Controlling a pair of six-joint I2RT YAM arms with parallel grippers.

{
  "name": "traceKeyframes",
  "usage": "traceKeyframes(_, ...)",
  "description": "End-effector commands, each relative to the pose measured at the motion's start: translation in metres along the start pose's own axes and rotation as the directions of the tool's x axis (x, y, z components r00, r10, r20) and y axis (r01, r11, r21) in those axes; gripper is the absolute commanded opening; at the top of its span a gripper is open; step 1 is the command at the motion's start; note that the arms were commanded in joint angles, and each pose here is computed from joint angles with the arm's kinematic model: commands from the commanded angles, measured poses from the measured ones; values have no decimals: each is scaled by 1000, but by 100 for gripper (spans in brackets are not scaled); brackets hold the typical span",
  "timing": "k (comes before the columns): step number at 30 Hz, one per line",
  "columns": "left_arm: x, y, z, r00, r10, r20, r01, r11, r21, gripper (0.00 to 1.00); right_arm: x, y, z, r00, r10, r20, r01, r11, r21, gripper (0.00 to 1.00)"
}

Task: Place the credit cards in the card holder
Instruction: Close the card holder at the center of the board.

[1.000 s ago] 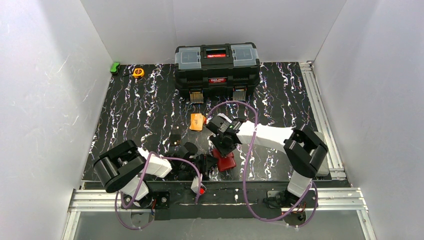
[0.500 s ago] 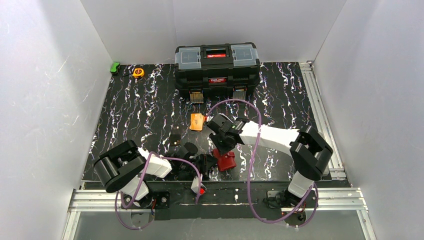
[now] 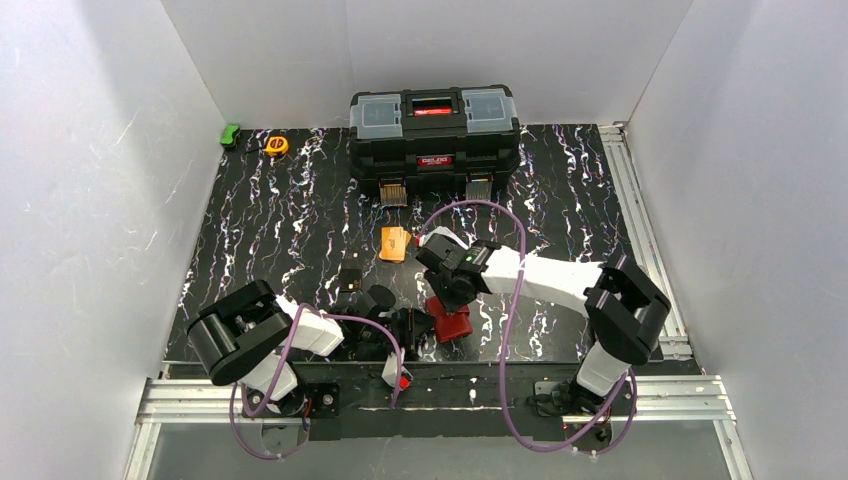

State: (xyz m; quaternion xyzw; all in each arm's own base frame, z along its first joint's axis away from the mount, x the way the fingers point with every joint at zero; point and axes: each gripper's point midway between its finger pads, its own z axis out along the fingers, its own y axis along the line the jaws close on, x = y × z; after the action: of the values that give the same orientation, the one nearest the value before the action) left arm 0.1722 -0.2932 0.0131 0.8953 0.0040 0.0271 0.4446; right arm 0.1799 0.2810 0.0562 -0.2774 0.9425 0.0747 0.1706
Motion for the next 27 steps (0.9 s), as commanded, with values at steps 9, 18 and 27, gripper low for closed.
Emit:
traceKeyframes(9, -27, -80, -7, 985, -170, 26, 158, 955, 252, 12, 8, -15, 4, 1000, 15, -8, -14, 994, 110, 27)
traceKeyframes(18, -29, -81, -7, 985, -168, 33, 154, 955, 253, 11, 8, -15, 0, 1000, 29, 4, -29, 994, 102, 3)
traceKeyframes(27, -30, -81, -7, 985, -167, 35, 153, 955, 255, 11, 11, 4, 2, 1000, 25, 3, -25, 1000, -12, 1)
